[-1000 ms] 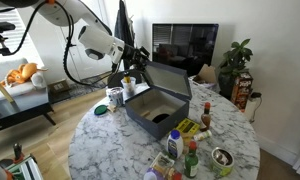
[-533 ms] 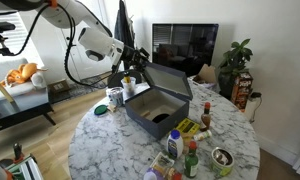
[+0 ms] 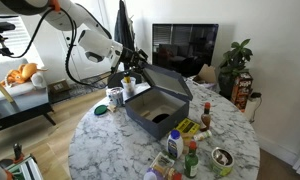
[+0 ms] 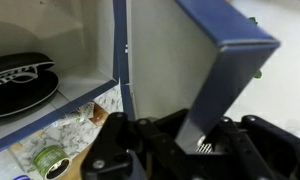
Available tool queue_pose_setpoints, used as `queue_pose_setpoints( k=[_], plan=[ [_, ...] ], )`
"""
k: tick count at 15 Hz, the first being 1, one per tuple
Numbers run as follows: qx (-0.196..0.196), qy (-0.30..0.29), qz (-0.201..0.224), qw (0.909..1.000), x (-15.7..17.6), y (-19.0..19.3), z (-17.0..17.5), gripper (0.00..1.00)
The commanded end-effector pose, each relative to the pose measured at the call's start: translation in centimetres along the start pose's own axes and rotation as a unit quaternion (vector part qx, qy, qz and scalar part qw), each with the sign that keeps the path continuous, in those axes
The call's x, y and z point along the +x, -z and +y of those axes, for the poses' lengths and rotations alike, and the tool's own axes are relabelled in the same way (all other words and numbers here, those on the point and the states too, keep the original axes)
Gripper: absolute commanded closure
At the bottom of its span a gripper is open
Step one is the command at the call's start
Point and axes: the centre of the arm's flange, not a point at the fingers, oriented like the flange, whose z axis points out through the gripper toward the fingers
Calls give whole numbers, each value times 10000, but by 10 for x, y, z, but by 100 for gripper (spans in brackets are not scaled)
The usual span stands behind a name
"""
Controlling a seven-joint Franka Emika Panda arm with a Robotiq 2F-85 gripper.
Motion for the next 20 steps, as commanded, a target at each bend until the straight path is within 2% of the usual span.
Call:
queue_pose_setpoints(
  k=[1, 6, 13, 20],
  plan=[
    [-107, -164, 77, 9998, -16, -2, 6, 100],
    [-171, -326, 28, 9993, -20, -2, 8, 100],
    [8, -601, 144, 9981, -10, 10, -7, 100],
    [35, -628, 103, 9980, -25, 7, -6, 100]
  ],
)
